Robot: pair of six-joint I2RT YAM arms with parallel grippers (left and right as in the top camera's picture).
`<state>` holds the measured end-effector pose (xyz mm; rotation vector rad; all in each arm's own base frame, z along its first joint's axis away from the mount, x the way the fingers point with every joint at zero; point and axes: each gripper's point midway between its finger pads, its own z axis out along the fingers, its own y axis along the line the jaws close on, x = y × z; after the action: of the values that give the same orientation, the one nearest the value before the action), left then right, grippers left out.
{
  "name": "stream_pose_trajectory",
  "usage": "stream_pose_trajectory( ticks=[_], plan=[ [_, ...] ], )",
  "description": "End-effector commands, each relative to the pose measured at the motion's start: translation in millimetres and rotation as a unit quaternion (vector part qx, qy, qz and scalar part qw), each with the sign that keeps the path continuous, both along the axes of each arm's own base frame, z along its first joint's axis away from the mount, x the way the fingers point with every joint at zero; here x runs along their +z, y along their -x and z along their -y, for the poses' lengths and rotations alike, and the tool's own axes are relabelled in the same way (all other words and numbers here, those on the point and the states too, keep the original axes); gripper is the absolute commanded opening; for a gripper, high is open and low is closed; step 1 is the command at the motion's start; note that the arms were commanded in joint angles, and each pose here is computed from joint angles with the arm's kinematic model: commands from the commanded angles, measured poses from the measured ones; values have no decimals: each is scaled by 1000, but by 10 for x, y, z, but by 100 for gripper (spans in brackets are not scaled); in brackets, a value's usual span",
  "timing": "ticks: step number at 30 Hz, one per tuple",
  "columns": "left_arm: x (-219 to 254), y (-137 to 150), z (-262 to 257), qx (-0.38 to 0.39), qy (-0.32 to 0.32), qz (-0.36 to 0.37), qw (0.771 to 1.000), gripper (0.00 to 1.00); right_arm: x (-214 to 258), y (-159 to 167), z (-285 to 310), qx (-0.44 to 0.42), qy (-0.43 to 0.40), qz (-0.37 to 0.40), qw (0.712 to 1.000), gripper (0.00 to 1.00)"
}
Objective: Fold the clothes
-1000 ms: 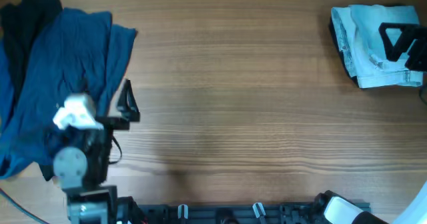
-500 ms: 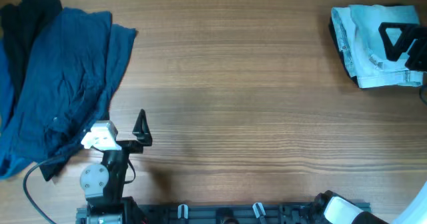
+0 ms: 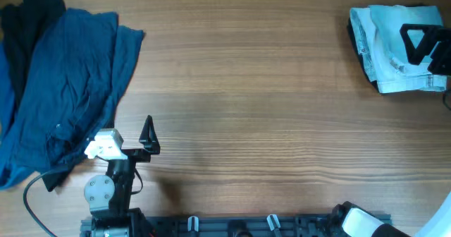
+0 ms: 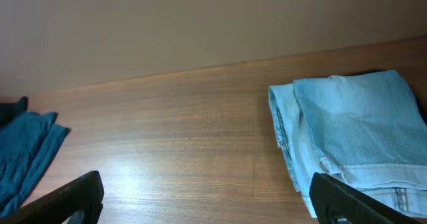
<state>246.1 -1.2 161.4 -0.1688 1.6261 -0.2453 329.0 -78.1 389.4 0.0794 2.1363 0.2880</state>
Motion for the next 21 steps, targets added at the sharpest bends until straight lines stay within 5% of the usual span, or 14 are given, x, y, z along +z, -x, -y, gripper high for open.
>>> stream_pose_trajectory(
  ticks=[1, 7, 12, 16, 21],
  plan=[
    [-14, 3, 7, -1, 5, -1, 1000, 100, -18, -12, -24, 5, -8, -2, 1000, 100],
    [-15, 3, 7, -1, 5, -2, 1000, 100, 55, 49, -69, 7, -2, 9, 1000, 100],
    [-15, 3, 7, -1, 5, -2, 1000, 100, 379, 320, -1015, 108, 70, 64, 990, 100],
    [-15, 3, 7, -1, 5, -2, 1000, 100, 689, 372, -1467, 123, 131, 230, 956, 100],
    [-15, 3, 7, -1, 5, -2, 1000, 100, -94, 497, -1423, 106, 134, 324, 930, 100]
  ],
)
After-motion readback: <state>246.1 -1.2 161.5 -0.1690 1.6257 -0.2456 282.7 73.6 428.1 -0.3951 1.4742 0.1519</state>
